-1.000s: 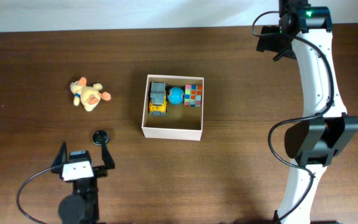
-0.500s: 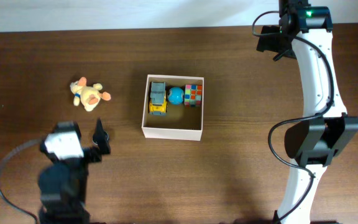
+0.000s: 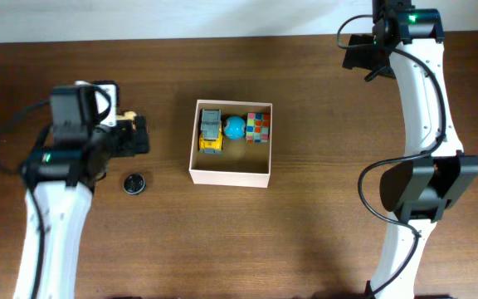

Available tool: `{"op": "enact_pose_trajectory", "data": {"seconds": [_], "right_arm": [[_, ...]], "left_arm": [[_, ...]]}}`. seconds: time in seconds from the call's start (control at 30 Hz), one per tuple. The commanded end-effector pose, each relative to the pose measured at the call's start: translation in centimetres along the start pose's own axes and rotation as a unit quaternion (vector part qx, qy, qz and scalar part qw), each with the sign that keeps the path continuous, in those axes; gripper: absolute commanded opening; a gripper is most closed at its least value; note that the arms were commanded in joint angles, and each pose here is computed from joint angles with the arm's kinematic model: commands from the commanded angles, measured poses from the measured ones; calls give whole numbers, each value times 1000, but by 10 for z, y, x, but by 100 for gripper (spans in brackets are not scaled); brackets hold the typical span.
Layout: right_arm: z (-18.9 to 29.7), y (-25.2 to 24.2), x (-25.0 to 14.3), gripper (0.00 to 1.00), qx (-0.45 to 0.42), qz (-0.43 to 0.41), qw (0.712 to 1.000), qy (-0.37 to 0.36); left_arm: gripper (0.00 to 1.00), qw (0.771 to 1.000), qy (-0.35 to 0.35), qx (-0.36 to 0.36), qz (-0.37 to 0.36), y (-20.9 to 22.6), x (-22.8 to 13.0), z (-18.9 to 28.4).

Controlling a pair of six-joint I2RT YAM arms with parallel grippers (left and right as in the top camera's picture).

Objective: Pack container
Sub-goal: 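Move the left gripper down and grasp the black toy wheel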

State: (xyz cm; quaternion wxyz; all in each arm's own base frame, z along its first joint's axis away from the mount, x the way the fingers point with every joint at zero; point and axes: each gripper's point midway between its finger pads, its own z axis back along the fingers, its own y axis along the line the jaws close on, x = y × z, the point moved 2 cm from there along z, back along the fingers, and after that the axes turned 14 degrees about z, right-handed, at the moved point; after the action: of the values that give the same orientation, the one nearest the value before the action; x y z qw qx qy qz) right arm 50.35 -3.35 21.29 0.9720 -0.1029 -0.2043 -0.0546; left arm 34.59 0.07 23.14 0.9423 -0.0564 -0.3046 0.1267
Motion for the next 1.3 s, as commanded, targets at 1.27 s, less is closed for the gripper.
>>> {"op": "enact_pose_trajectory", "data": {"seconds": [1.27], "right_arm": [[-2, -3, -1, 99, -9, -3, 1000, 3]], "left_arm": [[99, 948, 283, 128, 71, 42, -100, -123]]}}
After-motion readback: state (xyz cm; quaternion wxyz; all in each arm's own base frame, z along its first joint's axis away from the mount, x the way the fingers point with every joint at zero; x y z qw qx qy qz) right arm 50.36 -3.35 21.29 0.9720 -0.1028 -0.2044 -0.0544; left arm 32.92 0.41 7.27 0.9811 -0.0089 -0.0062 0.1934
